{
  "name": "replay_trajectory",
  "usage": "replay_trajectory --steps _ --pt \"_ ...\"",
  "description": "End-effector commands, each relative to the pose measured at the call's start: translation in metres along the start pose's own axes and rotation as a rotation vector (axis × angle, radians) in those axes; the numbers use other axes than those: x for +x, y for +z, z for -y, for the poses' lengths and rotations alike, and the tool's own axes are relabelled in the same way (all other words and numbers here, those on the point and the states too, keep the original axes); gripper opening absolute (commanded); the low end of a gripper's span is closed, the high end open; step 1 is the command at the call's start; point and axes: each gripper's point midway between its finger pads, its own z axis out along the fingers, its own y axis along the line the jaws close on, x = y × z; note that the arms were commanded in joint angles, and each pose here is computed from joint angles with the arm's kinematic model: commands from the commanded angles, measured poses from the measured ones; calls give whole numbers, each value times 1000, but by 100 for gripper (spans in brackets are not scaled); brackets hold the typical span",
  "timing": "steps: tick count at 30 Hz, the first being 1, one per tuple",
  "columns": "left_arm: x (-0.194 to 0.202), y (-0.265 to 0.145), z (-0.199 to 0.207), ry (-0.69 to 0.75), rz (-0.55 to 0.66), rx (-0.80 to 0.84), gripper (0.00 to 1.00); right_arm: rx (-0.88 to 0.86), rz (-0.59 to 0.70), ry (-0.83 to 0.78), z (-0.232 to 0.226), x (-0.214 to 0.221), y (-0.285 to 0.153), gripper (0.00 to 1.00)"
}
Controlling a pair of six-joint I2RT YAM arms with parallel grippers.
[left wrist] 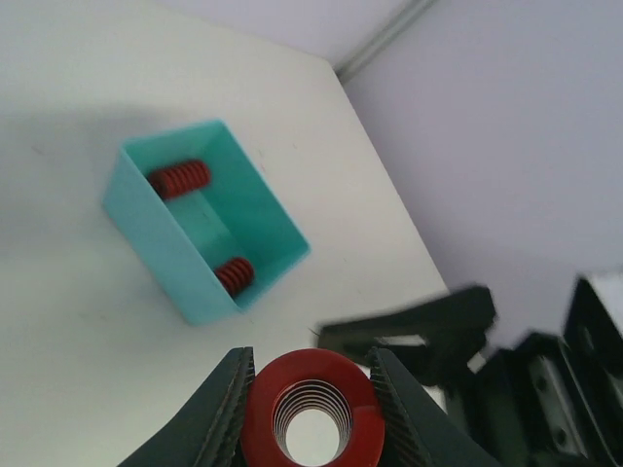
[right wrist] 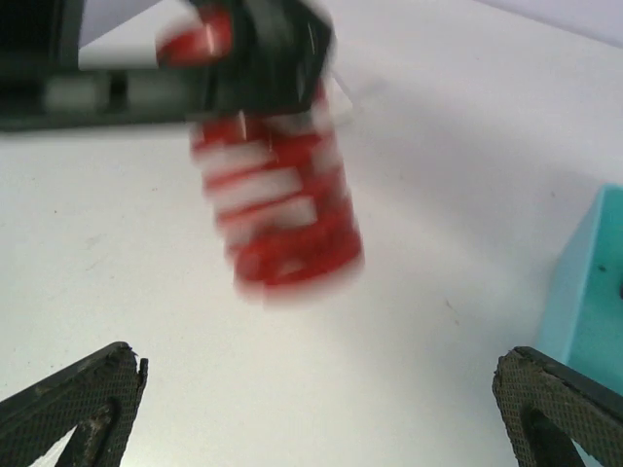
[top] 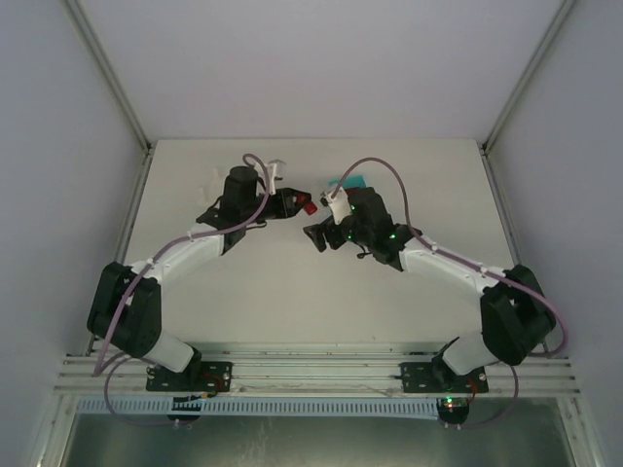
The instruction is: Install the large spring
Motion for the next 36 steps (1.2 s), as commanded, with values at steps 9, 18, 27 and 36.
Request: replay_trajectory --steps 9,18,27,36 --pt "-131 -90 -62 279 450 -549 0 178 -68 176 19 18 -67 99" --pt "-159 -119 -153 309 498 -863 0 273 -33 146 36 32 -70 99" --pt "-186 -120 -231 282 502 -929 0 251 -39 137 34 37 -64 99" --pt "-192 -97 -285 270 423 -944 0 238 -34 124 32 37 -59 99"
